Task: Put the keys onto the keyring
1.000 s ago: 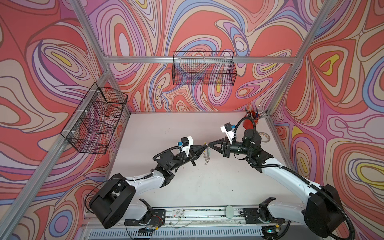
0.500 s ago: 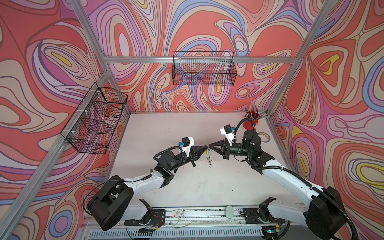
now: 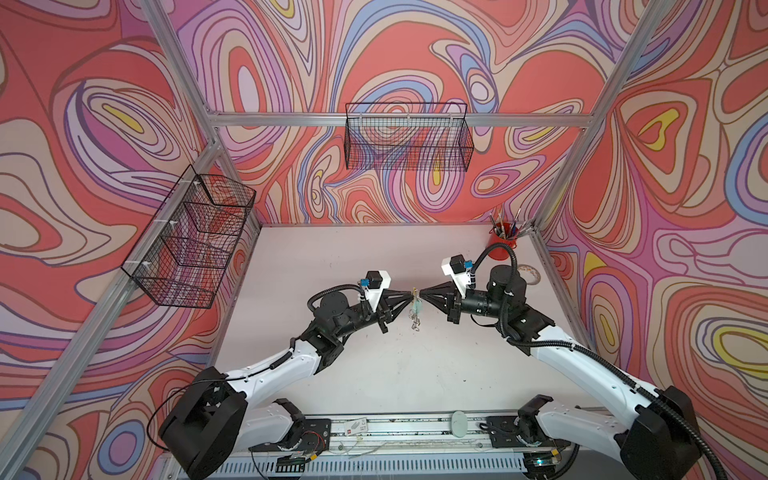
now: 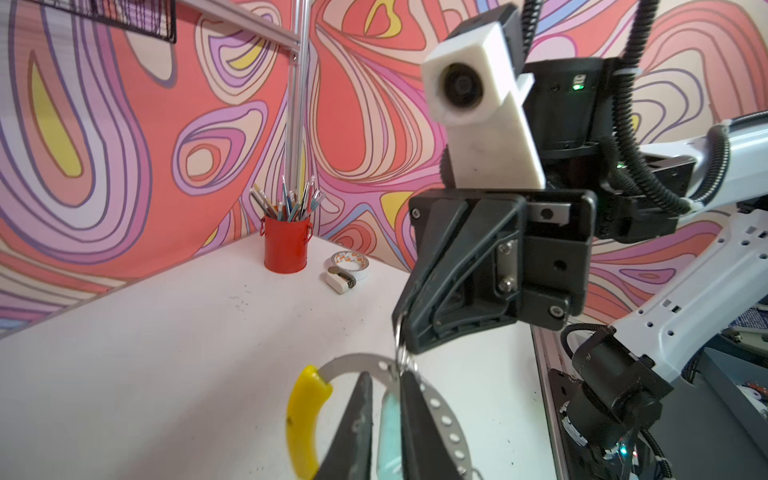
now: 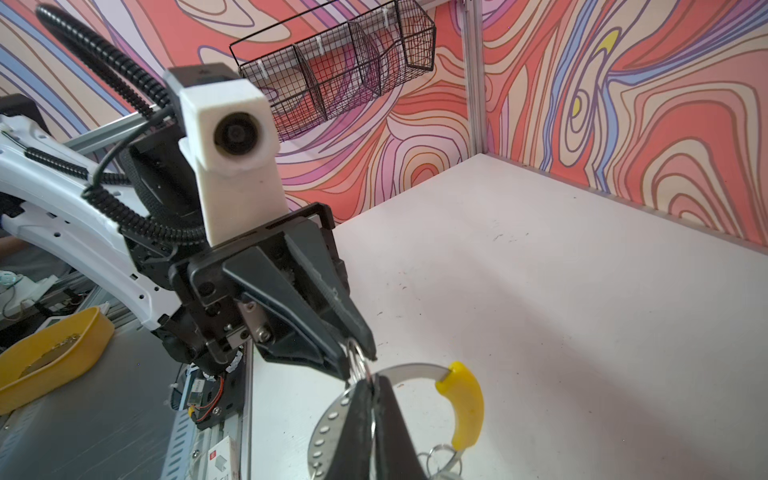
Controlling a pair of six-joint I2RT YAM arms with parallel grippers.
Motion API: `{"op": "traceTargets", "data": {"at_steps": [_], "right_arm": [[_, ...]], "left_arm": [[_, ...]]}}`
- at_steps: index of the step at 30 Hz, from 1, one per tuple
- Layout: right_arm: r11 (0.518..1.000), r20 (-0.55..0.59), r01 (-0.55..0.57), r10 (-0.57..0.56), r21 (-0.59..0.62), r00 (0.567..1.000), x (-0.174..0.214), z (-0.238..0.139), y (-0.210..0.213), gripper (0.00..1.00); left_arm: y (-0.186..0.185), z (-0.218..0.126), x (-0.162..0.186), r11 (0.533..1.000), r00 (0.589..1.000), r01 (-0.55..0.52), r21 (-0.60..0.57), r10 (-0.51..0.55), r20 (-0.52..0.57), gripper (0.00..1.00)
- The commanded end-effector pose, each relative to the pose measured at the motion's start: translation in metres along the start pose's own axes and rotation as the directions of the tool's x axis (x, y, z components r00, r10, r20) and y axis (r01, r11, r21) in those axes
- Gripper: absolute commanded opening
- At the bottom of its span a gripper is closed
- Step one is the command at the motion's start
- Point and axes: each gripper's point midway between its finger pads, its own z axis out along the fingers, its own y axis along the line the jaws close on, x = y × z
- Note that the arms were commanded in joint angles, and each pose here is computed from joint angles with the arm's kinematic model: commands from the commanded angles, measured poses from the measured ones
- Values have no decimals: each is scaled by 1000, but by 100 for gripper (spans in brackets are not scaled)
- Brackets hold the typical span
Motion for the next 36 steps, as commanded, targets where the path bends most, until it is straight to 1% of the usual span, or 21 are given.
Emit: {"op": "traceTargets", "data": {"at_steps": [1,3,4,5,7,8,10,13,17,22,26,29,32,36], "right_arm": [[990,-14,132,-131,56,991,1,-1,0,0],[982,-24,172,-171,77,985,2,-1,-2,0],[978,-30,191,-189,85,981,2,-1,-2,0],[974,-37,209,-207,92,978,3,0,-2,0],[964,-53,248,-244,95,968,5,3,0,0],[959,-63,267,-262,93,963,7,5,0,0],[951,-85,298,-291,86,953,10,8,3,0],[946,-92,314,-307,75,947,12,10,5,0],[946,-98,318,-311,68,945,14,10,7,0],[947,-91,316,-310,65,946,14,9,8,0],[949,-86,312,-306,57,948,13,10,10,0],[949,-83,310,-305,55,949,13,10,10,0],[949,-84,311,-307,53,948,12,11,10,0],[950,-85,310,-305,48,948,13,12,10,0]], "left_arm": [[5,-13,7,999,988,-27,-40,21,-156,43],[7,-24,17,994,952,-99,-51,79,-297,52],[4,-31,23,993,929,-117,-31,99,-357,57],[1,-36,24,991,908,-132,-7,118,-401,58],[-10,-45,26,986,857,-152,64,164,-488,58],[-12,-46,23,984,845,-158,84,179,-505,58],[-10,-45,16,981,821,-171,89,192,-537,58],[-9,-39,8,979,786,-164,122,205,-583,54],[-11,-25,1,973,754,-149,174,225,-616,51],[-9,-7,0,972,719,-147,185,234,-654,49],[-11,4,2,970,712,-145,197,241,-659,47],[-7,9,4,970,699,-152,190,241,-673,41],[-4,10,6,970,687,-157,185,241,-686,31],[-2,11,8,970,671,-154,186,241,-701,19]]}}
